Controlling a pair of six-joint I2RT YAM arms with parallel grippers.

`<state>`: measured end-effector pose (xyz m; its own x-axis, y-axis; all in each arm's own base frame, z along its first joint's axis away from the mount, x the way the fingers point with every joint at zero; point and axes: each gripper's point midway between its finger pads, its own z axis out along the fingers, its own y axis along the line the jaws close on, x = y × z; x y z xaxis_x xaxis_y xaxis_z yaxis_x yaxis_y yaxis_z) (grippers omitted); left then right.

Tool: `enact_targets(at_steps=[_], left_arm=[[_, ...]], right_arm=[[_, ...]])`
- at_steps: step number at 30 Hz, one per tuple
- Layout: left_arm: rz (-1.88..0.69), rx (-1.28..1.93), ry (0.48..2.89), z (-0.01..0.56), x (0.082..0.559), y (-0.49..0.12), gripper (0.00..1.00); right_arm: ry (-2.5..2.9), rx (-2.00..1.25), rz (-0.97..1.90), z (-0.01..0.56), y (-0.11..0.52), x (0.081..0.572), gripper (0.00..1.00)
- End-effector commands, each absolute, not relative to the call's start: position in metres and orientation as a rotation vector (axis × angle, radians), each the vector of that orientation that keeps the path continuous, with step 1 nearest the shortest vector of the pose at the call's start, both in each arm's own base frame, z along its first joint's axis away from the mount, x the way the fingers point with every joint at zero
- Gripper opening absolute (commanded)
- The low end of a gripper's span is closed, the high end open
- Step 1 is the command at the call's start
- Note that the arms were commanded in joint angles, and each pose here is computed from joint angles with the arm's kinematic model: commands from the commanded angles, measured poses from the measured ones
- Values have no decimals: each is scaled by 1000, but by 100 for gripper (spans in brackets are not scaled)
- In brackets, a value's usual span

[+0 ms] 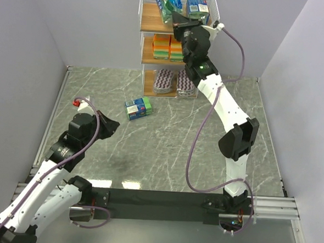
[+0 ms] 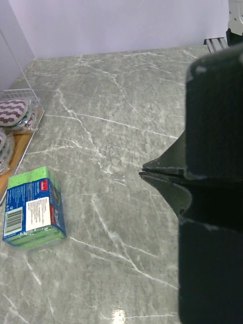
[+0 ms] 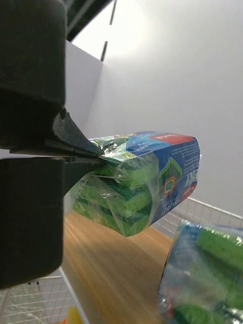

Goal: Place and organize the cleaning sponges onto the shelf

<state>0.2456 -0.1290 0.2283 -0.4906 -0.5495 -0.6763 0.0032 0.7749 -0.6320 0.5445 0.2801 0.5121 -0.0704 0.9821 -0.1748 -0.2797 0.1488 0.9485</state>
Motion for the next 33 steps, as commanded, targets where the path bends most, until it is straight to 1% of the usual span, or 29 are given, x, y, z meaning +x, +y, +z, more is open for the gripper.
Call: enact_targets(at_steps=[1,12,20,33], left_arm=[[-726,-414,1970,233,241,-127,1],[-719,-432,1957,237,233,-120,1],[-729,-444,1945,239,229,-119,1],[-724,-459,1938,240,223,-114,1]], right_arm=[[1016,924,1233,542,261,535,0],[994,1021,1122,526,251,548,0],[1038,1055,1124,505,253,561,0],[978,1112,1100,503,242,568,0]])
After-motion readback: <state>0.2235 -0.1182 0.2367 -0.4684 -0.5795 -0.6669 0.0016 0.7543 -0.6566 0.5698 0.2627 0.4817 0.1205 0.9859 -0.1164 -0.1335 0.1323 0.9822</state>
